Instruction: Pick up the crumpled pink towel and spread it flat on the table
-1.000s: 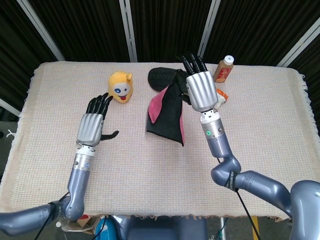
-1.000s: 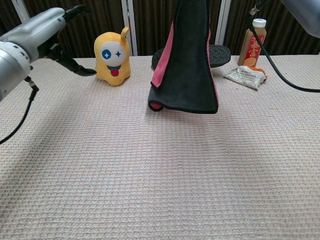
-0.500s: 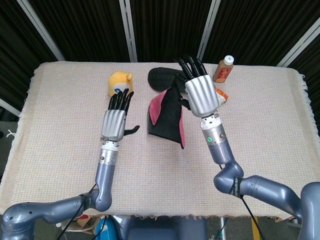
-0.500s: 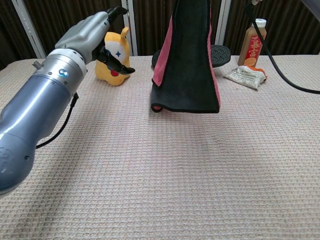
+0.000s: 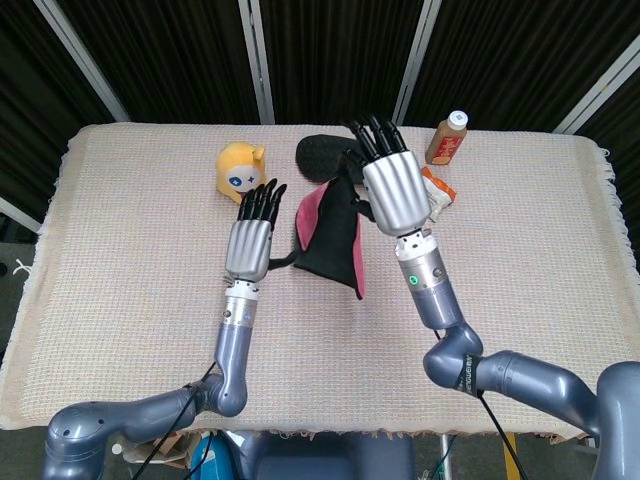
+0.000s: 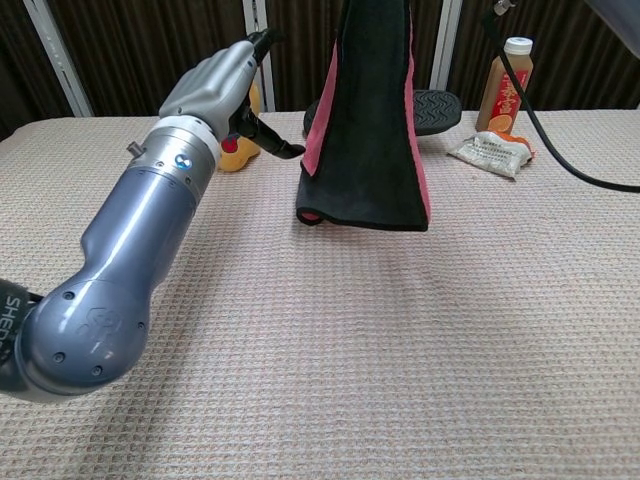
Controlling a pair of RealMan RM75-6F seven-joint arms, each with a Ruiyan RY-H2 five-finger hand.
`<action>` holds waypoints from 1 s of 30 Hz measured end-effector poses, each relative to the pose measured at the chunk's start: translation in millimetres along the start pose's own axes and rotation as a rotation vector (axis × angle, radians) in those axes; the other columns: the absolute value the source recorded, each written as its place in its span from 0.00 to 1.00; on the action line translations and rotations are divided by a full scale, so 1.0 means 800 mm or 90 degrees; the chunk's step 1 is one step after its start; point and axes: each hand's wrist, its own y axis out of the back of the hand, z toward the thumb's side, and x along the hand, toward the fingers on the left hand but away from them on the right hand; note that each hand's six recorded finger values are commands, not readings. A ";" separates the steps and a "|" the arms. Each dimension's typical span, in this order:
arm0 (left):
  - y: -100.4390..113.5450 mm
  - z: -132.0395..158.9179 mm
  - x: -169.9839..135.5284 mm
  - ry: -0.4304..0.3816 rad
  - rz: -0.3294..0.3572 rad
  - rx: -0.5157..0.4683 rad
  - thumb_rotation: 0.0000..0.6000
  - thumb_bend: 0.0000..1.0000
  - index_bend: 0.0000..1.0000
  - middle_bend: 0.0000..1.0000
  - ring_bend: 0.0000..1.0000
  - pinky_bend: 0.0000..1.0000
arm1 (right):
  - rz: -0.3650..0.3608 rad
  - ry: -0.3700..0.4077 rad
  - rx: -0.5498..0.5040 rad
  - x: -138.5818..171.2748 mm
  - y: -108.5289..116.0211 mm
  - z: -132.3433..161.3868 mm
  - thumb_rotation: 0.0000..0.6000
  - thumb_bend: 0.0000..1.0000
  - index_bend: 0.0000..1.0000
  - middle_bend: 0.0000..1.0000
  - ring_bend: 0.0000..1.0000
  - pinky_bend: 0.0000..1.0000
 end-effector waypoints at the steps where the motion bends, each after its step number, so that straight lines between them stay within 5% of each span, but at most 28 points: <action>1: -0.004 0.001 0.001 0.000 -0.002 0.000 1.00 0.00 0.00 0.00 0.00 0.00 | 0.000 0.000 0.000 0.000 0.000 0.000 1.00 0.50 0.62 0.22 0.13 0.19; 30: -0.048 0.015 0.010 -0.004 -0.008 0.009 1.00 0.02 0.00 0.00 0.00 0.00 | -0.006 0.007 -0.021 0.008 0.013 0.006 1.00 0.50 0.62 0.23 0.13 0.19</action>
